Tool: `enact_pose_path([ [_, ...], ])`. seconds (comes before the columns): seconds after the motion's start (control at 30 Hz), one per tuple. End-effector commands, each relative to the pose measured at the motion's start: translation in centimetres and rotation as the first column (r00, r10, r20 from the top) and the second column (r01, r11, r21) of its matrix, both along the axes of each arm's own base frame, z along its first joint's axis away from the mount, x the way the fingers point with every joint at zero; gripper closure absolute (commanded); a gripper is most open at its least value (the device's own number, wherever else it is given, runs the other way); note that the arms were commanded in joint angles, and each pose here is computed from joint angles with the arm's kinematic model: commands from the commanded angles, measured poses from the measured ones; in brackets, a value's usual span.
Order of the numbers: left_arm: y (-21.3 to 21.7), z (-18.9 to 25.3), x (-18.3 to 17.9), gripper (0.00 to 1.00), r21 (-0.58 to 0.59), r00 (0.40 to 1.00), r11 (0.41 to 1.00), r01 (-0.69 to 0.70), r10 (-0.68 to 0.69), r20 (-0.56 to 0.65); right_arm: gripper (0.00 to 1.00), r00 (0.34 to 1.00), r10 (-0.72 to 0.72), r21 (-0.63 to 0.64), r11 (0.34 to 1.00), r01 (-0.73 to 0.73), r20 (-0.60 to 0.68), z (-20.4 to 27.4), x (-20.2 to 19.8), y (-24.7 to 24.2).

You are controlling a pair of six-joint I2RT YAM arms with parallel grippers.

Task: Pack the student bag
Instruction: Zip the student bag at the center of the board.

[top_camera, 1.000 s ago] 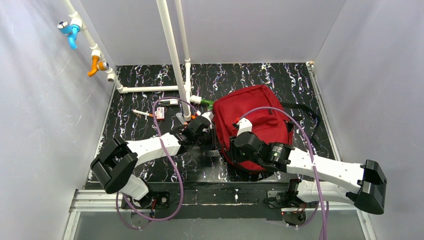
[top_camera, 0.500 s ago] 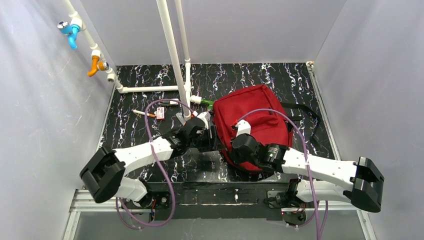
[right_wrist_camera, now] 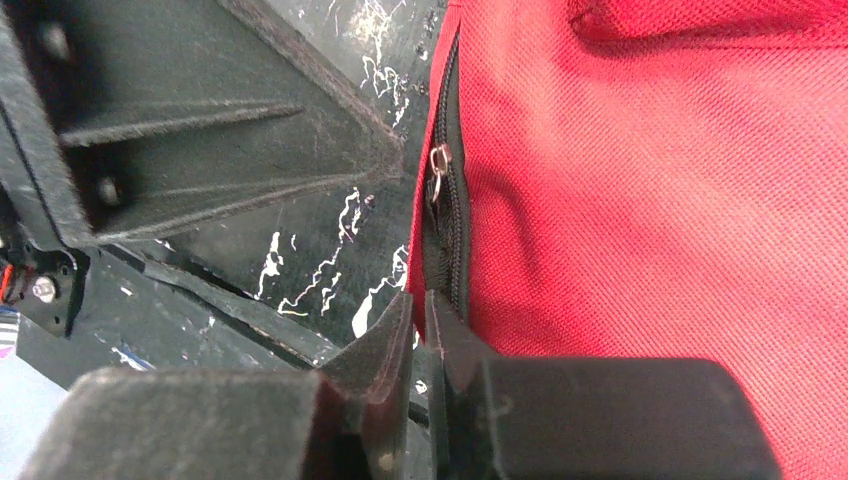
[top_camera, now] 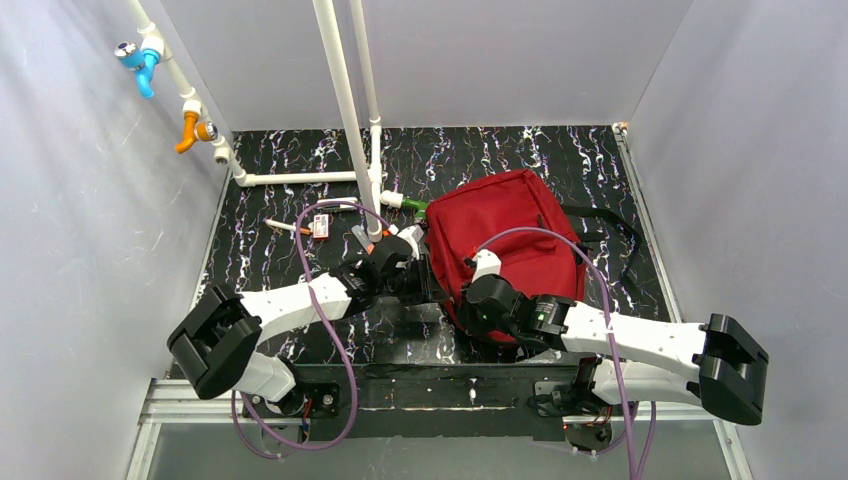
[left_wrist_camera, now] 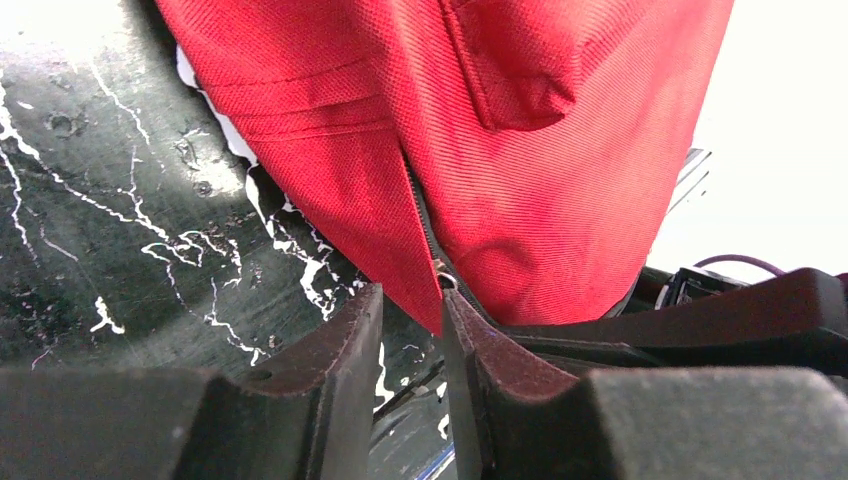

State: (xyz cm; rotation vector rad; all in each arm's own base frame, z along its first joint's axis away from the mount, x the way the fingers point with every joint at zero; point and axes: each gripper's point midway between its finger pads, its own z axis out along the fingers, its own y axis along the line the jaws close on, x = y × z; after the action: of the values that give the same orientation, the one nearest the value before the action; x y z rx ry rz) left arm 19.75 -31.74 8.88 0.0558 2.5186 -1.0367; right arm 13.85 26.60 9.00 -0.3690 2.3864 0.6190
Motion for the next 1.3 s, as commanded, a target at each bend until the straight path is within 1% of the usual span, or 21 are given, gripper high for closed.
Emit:
enact_pose_path([
  [0.0, -0.8, 0.7, 0.0, 0.73, -0.049, 1.0, 0.999, 0.02, -0.02, 0.01, 0.78, 1.0, -0.018, 0.078, 0.997, 0.017, 0.015, 0.8, 0.3, 0.7],
  [0.07, -0.9, 0.6, -0.2, 0.71, -0.061, 1.0, 0.998, 0.019, -0.02, -0.004, 0.77, 0.999, -0.027, 0.056, 0.998, 0.025, 0.035, 0.9, 0.7, 0.4],
  [0.13, -1.2, 0.8, -0.4, 0.64, -0.088, 1.0, 0.996, 0.026, -0.027, -0.001, 0.77, 0.998, -0.029, 0.036, 0.999, 0.027, 0.051, 1.3, 1.0, 0.2],
  [0.17, -1.1, 0.9, -0.4, 0.58, -0.093, 1.0, 0.995, 0.027, -0.027, 0.002, 0.77, 0.998, -0.033, 0.035, 0.999, 0.03, 0.06, 1.5, 1.1, 0.1],
  [0.2, -1.1, 1.1, -0.3, 0.54, -0.094, 1.0, 0.995, 0.026, -0.025, 0.01, 0.79, 0.997, -0.036, 0.039, 0.999, 0.034, 0.067, 1.6, 1.3, 0.1],
  [0.27, -1.0, 1.5, -0.2, 0.48, -0.097, 0.999, 0.995, 0.025, -0.022, 0.027, 0.88, 0.998, -0.026, 0.062, 0.998, 0.022, 0.065, 1.8, 1.1, 0.6],
  [0.3, -1.1, 1.5, -0.1, 0.48, -0.097, 0.999, 0.995, 0.023, -0.021, 0.031, 0.95, 0.998, -0.01, 0.082, 0.997, 0.005, 0.059, 1.9, 0.9, 1.0],
  [0.33, -1.2, 1.4, 0.0, 0.48, -0.093, 0.999, 0.995, 0.022, -0.02, 0.028, 0.99, 0.999, 0.01, 0.104, 0.994, -0.015, 0.051, 1.8, 0.6, 1.4],
  [0.37, -1.3, 1.1, 0.1, 0.51, -0.089, 1.0, 0.996, 0.023, -0.022, 0.018, 0.99, 0.999, 0.025, 0.124, 0.992, -0.031, 0.045, 1.8, 0.3, 1.8],
  [0.43, -1.6, 0.3, -0.1, 0.63, -0.082, 0.999, 0.996, 0.027, -0.029, -0.017, 0.99, 0.999, 0.037, 0.161, 0.986, -0.04, 0.022, 1.6, -0.2, 2.2],
  [0.57, -1.5, -0.9, -0.3, 0.8, -0.072, 0.999, 0.997, 0.021, -0.024, -0.043, 0.99, 0.999, 0.042, 0.216, 0.976, -0.041, -0.002, 1.3, -0.7, 2.6],
  [0.63, -1.5, -0.7, -0.3, 0.87, -0.074, 0.999, 0.997, 0.031, -0.033, -0.034, 0.99, 1.0, 0.024, 0.209, 0.978, -0.022, -0.006, 1.3, -0.6, 2.2],
  [0.73, -1.7, -0.3, -0.3, 0.93, -0.081, 0.999, 0.996, 0.048, -0.05, -0.017, 0.99, 0.999, -0.012, 0.178, 0.984, 0.005, 0.037, 2.3, 0.2, 1.1],
  [0.77, -1.7, -0.3, -0.3, 0.96, -0.08, 0.999, 0.996, 0.051, -0.052, -0.013, 0.99, 0.998, -0.03, 0.169, 0.985, 0.02, 0.056, 2.7, 0.6, 0.6],
  [0.8, -1.6, -0.3, -0.3, 1.0, -0.078, 0.998, 0.996, 0.053, -0.054, -0.011, 0.93, 0.996, -0.052, 0.163, 0.986, 0.04, 0.07, 3.2, 1.0, 0.1],
  [0.83, -1.6, -0.2, -0.4, 1.0, -0.081, 0.998, 0.995, 0.055, -0.055, -0.01, 0.85, 0.994, -0.074, 0.156, 0.986, 0.061, 0.081, 3.6, 1.4, -0.4],
  [0.87, -1.6, -0.1, -0.4, 1.0, -0.085, 0.998, 0.995, 0.057, -0.058, -0.006, 0.83, 0.993, -0.08, 0.15, 0.987, 0.065, 0.09, 3.8, 1.6, -0.7],
  [0.97, -1.5, 0.3, -0.6, 1.0, -0.092, 0.997, 0.993, 0.078, -0.077, 0.018, 0.82, 0.99, -0.089, 0.124, 0.989, 0.076, 0.105, 3.7, 2.5, -1.1],
  [1.17, -1.5, 1.0, -0.5, 1.0, -0.106, 0.996, 0.991, 0.08, -0.075, 0.044, 0.81, 0.996, -0.058, 0.075, 0.996, 0.053, 0.072, 1.9, 3.4, 0.1],
  [1.27, -1.7, 1.2, -0.5, 1.0, -0.125, 0.998, 0.99, 0.067, -0.064, 0.03, 0.73, 0.996, -0.049, 0.078, 0.996, 0.043, 0.073, 2.0, 3.6, 0.6],
])
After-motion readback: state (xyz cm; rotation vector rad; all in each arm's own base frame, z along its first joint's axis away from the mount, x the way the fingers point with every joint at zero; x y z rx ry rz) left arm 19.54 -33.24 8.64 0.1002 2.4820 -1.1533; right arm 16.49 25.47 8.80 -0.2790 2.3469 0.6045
